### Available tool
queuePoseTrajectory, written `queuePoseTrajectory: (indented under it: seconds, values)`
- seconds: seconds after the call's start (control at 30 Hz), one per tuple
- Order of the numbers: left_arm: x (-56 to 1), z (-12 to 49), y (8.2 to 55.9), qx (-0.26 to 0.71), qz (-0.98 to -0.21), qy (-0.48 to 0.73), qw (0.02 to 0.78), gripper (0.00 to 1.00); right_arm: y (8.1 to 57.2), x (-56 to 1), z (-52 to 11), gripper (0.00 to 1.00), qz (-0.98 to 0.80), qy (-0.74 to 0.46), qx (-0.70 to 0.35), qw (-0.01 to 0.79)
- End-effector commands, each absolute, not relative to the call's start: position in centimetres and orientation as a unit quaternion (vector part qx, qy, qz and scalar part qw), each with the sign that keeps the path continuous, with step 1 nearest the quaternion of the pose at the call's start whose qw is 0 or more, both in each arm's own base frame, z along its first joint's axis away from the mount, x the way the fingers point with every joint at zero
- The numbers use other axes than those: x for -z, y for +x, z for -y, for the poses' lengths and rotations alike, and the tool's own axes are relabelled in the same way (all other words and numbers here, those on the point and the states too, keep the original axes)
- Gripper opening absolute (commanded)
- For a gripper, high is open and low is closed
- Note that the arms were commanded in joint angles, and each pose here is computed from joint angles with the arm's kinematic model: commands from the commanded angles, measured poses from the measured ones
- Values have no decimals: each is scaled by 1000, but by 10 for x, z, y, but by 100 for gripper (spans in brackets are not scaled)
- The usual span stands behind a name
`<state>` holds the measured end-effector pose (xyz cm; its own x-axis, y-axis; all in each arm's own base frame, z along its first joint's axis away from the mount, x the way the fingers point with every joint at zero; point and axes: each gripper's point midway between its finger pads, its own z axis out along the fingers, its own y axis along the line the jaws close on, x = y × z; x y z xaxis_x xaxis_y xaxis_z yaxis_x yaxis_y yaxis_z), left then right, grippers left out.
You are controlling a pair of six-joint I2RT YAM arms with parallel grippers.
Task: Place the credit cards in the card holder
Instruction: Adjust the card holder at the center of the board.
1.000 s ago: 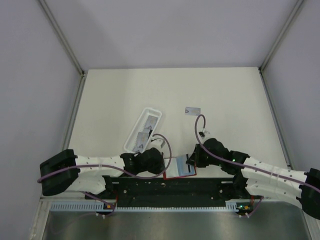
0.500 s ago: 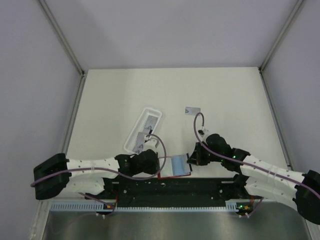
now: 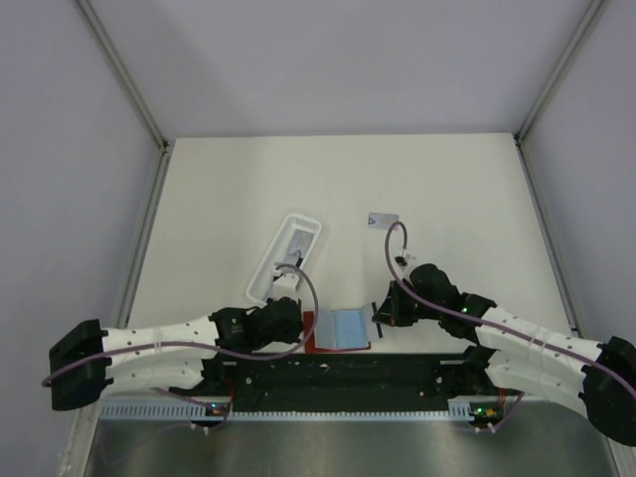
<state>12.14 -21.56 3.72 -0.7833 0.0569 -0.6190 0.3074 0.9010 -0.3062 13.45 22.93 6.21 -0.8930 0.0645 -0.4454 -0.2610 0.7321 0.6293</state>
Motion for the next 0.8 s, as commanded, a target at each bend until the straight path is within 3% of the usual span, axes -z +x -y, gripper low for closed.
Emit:
queuePoseTrajectory:
  seconds: [0.0, 0.4, 0.63, 0.77]
  values:
    - [-76, 228, 138, 220, -899, 101, 364, 0, 149, -72, -234, 0, -894, -55, -366, 251]
    - [-161, 276, 163, 296, -831, 138, 451, 0, 147, -64, -232, 0, -897, -39, -365, 245]
    - [-169, 330, 159, 352, -812, 186, 426, 0, 148, -60, -233, 0, -898, -32, -369, 238]
    - [-149, 358, 147, 364, -819, 233, 376, 0, 145, -57, -237, 0, -896, -26, -382, 226]
